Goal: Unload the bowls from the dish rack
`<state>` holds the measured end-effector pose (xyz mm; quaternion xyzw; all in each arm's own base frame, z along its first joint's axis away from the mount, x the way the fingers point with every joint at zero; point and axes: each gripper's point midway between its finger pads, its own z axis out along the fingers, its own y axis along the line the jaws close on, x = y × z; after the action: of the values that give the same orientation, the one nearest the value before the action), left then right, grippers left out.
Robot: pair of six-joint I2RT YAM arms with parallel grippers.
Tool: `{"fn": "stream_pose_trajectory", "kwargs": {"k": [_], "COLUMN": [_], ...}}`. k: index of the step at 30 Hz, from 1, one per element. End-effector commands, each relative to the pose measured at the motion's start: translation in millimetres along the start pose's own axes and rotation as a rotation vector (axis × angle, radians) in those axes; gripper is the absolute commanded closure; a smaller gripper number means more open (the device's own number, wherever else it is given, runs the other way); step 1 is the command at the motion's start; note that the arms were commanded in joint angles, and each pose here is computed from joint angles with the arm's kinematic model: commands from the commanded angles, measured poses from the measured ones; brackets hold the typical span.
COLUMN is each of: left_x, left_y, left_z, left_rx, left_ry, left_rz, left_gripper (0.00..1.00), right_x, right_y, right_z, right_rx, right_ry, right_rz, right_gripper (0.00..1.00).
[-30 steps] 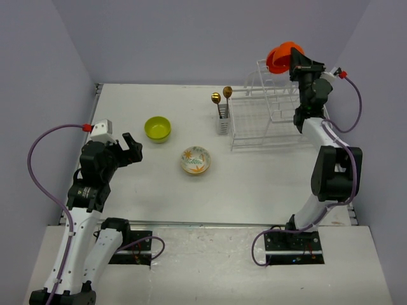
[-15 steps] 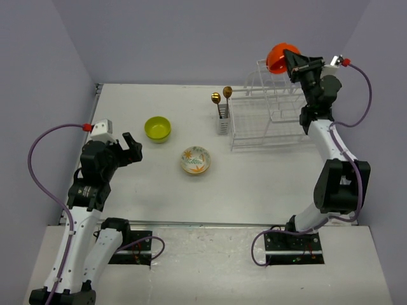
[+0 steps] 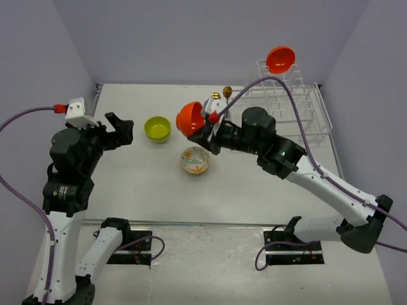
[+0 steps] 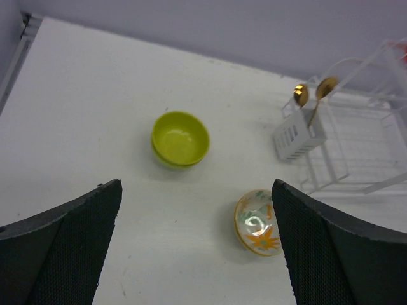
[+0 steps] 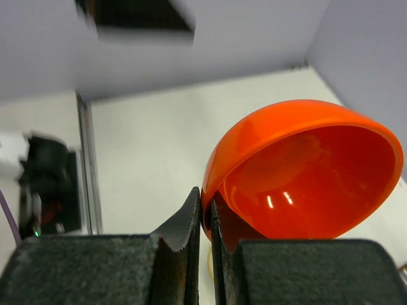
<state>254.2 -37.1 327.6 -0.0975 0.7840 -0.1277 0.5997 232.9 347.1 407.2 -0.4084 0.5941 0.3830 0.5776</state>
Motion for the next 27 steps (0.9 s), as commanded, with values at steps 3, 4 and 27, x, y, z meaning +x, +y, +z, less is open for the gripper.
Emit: {"fn": "stream_pose_trajectory", "kwargs": {"k": [3, 4, 27], "left_x": [-80.5, -78.7, 88.8], "left_y": [-59.7, -62.6, -120.1], "left_z": [-58.0, -60.8, 8.4], "left_rx": [0.228, 0.241, 0.542], "left_ry": [-0.133, -0.116, 0.449], "left_rz": [-0.005, -0.016, -0.028], "left_gripper": [0.00, 0.00, 0.17], "right_x": [104.2, 110.6, 149.9], "right_y": [25.1, 33.8, 73.9], "right_z": [-8.8, -9.4, 21.7], "right_rx": [-0.016, -0.037, -0.118], "right_ry": [0.353, 0.377, 0.649], "right_rz": [-0.358, -0.371, -0.516], "right_gripper": [1.00, 1.00, 1.00]}}
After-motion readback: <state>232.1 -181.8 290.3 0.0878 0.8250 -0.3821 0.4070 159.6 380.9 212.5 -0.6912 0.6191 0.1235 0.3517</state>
